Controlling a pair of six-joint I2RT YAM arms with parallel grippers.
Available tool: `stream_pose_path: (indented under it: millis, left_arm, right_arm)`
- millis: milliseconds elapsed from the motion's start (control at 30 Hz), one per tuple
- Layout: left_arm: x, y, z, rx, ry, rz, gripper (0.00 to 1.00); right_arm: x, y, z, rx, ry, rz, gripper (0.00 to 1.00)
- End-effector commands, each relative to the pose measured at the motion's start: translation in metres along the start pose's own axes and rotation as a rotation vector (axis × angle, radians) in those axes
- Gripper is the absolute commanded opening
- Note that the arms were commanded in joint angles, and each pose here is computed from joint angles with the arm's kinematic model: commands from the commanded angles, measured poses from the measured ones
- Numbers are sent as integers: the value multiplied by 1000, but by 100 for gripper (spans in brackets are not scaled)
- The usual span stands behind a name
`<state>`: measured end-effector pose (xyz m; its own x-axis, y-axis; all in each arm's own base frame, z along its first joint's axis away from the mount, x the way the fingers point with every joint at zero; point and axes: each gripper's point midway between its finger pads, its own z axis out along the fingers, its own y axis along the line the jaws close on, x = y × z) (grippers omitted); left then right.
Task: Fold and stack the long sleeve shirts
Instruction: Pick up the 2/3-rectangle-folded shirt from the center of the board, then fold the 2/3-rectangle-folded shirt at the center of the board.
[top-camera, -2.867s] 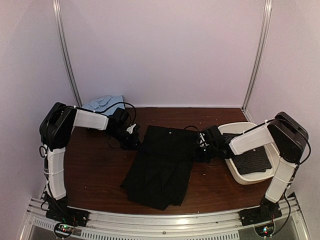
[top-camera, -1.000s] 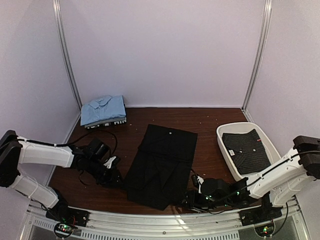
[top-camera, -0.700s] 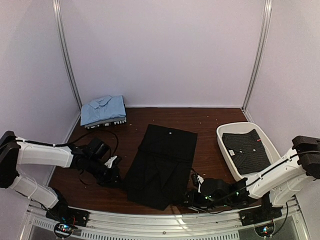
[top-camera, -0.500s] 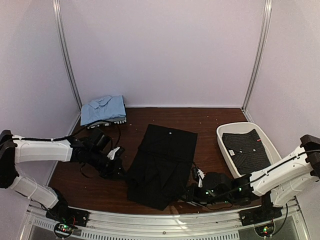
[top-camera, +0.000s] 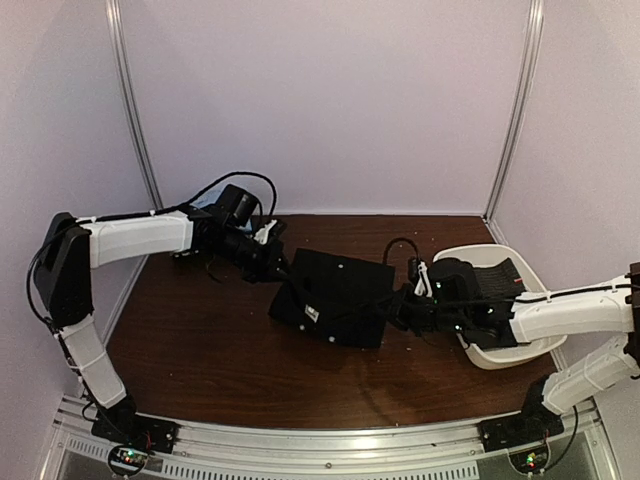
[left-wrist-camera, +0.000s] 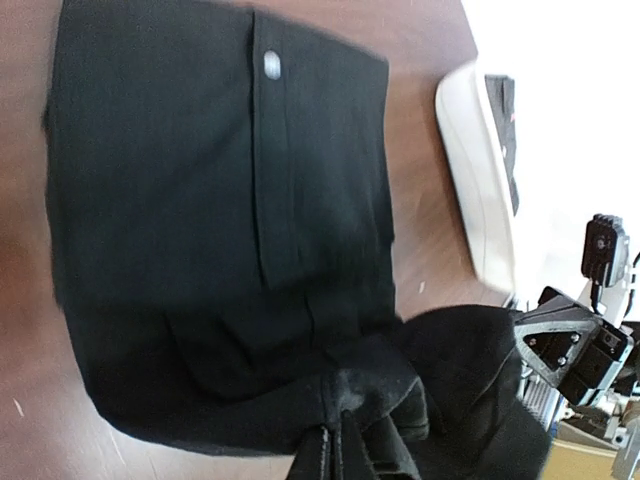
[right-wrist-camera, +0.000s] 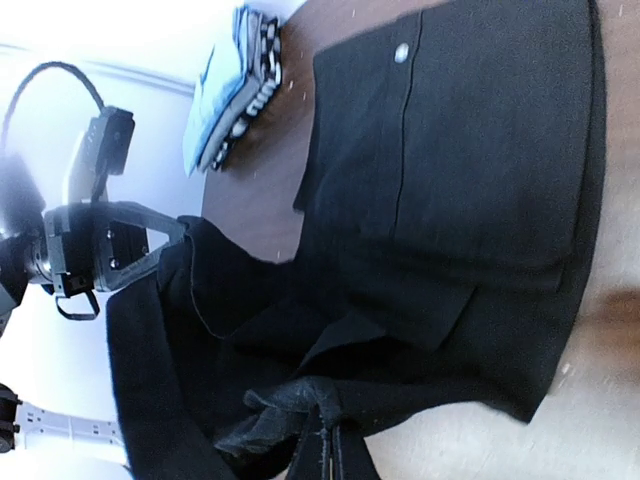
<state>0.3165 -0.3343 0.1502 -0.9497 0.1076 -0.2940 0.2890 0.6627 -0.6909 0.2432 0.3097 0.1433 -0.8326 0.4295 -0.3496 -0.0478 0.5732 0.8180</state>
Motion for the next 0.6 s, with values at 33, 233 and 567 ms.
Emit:
stream_pose_path:
  millis: [33,233,567]
  left_arm:
    - [-75,11,11,26,-69,23,0]
    - [-143,52,42,37,-114,-35,0]
    - [-174,88,73,64,-126,-52,0]
  right_arm:
    - [-73,-14,12,39,-65,-77,0]
    - [-133,-40,49,74,-69,-92,0]
    - [-167,-77,81,142,-71,-92,0]
